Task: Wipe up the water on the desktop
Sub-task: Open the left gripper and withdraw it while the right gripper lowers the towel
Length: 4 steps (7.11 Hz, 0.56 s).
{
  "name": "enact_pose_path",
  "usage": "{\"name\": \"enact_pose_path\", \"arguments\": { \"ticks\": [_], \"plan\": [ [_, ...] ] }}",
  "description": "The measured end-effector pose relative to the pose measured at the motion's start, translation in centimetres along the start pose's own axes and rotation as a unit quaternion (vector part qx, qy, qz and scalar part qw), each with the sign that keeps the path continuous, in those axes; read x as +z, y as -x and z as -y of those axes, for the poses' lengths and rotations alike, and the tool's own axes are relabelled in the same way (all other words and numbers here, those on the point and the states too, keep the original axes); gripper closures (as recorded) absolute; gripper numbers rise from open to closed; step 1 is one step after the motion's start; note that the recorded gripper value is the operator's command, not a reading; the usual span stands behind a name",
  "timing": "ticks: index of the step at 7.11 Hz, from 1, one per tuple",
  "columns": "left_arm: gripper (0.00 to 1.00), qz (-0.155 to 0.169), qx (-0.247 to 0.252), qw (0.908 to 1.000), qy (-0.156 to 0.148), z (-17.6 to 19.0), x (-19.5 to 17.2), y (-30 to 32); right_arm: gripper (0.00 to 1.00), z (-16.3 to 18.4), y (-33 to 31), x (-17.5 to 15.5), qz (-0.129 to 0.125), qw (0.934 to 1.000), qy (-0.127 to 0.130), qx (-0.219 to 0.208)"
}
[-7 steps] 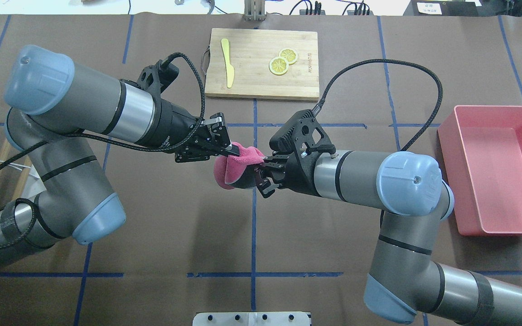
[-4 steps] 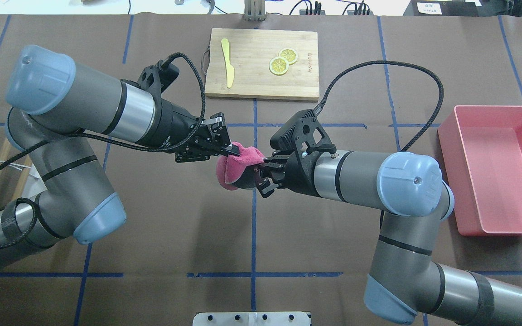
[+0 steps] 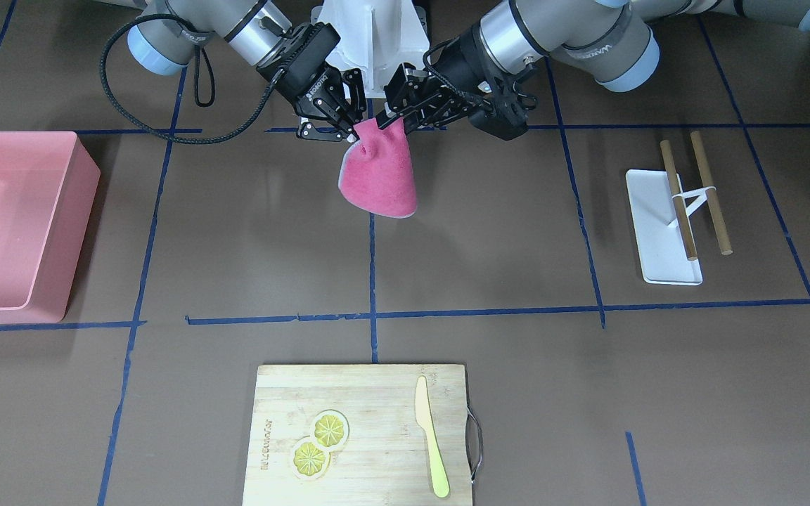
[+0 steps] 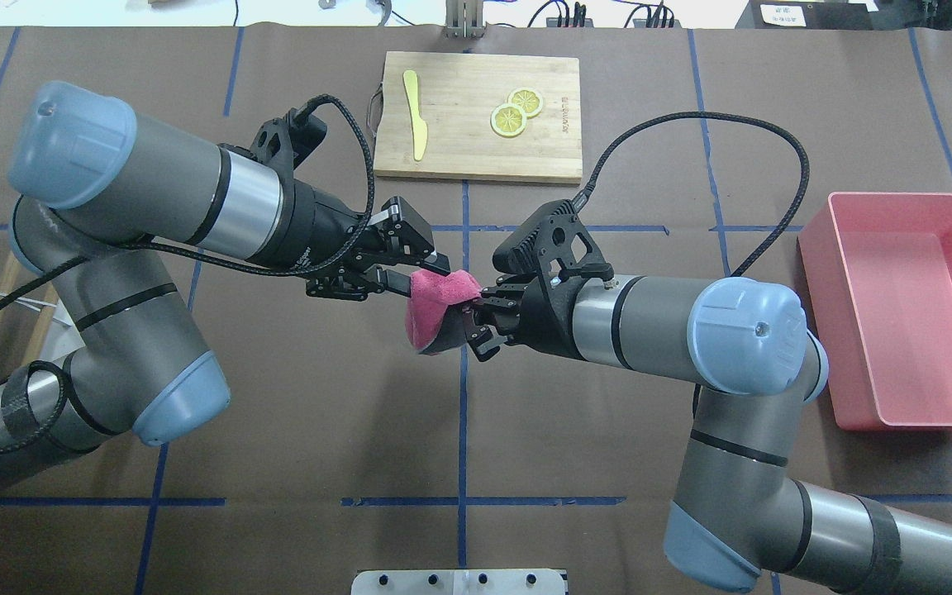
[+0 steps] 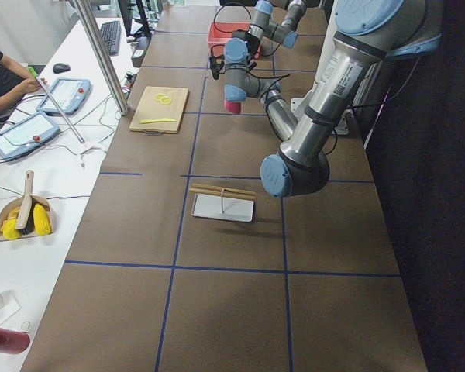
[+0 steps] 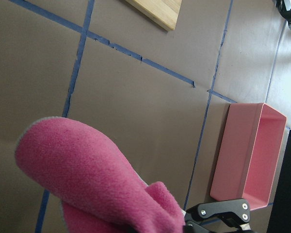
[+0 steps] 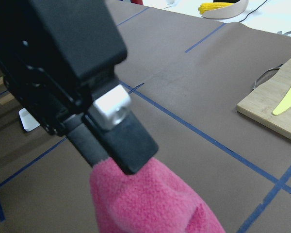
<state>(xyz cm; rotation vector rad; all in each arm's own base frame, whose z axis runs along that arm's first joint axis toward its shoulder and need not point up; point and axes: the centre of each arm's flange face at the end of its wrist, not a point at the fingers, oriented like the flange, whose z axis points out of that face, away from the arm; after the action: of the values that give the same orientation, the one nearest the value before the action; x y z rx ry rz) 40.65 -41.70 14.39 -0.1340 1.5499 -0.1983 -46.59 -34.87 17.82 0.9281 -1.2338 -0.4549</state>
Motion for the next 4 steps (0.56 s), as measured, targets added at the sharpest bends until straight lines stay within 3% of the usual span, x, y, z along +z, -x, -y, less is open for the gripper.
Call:
{"name": "enact_pose_path", "arguments": {
  "ticks": [4],
  "plan": [
    [0.00,-0.002,0.002,0.9999,-0.010,0.9,-1.0,0.0,1.00,-0.2,-0.6,-3.0,0.004,1.0000,-0.003,-0.001]
  ]
}}
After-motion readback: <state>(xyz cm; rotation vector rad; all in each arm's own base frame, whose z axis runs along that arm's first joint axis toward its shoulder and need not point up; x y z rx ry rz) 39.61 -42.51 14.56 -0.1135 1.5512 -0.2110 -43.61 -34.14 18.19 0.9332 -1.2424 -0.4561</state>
